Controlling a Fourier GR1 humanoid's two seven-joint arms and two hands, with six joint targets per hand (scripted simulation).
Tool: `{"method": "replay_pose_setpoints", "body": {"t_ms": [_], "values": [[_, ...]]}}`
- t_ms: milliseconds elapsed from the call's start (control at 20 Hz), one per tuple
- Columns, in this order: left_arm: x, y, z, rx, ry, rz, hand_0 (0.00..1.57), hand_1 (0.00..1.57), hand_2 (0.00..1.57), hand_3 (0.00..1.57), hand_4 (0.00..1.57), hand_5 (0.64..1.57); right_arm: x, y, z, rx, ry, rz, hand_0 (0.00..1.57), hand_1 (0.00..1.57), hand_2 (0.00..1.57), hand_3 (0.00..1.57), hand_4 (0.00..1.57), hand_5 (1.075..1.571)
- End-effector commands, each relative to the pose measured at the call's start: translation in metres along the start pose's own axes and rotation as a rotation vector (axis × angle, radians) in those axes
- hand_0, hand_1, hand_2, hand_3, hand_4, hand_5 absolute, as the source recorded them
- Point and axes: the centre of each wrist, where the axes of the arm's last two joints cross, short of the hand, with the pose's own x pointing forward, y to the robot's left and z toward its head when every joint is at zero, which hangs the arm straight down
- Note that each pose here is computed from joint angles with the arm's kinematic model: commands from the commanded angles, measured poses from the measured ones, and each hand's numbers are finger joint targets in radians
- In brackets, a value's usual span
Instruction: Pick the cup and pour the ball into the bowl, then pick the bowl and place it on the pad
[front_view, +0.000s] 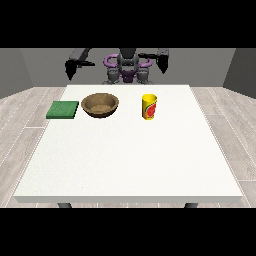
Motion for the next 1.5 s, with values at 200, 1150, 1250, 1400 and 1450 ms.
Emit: {"method": "replay_pose_setpoints", "body": {"t_ms": [200, 1150, 1250, 1400, 1450], "values": [[-0.008, 0.005, -0.059, 0.029, -0.153, -0.042, 0.00, 0.00, 0.00, 0.00, 0.00, 1.453, 0.005, -0.008, -0.044, 0.045, -0.177, -0.019, 0.00, 0.00, 0.00, 0.00, 0.00, 1.559], [-0.036, 0.073, -0.129, 0.153, -0.248, -0.054, 0.00, 0.00, 0.00, 0.00, 0.00, 1.403, 0.002, 0.012, -0.083, 0.133, -0.268, -0.075, 0.00, 0.00, 0.00, 0.00, 0.00, 1.546], [-0.042, 0.067, -0.127, 0.162, -0.252, -0.048, 0.00, 0.00, 0.00, 0.00, 0.00, 1.393, -0.001, -0.011, -0.076, 0.145, -0.296, -0.034, 0.00, 0.00, 0.00, 0.00, 0.00, 1.548], [-0.027, 0.034, -0.143, 0.150, -0.262, -0.062, 0.00, 0.00, 0.00, 0.00, 0.00, 1.392, -0.008, -0.026, -0.083, 0.128, -0.303, -0.050, 0.00, 0.00, 0.00, 0.00, 0.00, 1.549], [-0.035, 0.041, -0.140, 0.172, -0.293, -0.086, 0.00, 0.00, 0.00, 0.00, 0.00, 1.391, -0.007, -0.022, -0.083, 0.145, -0.337, -0.045, 0.00, 0.00, 0.00, 0.00, 0.00, 1.548]]}}
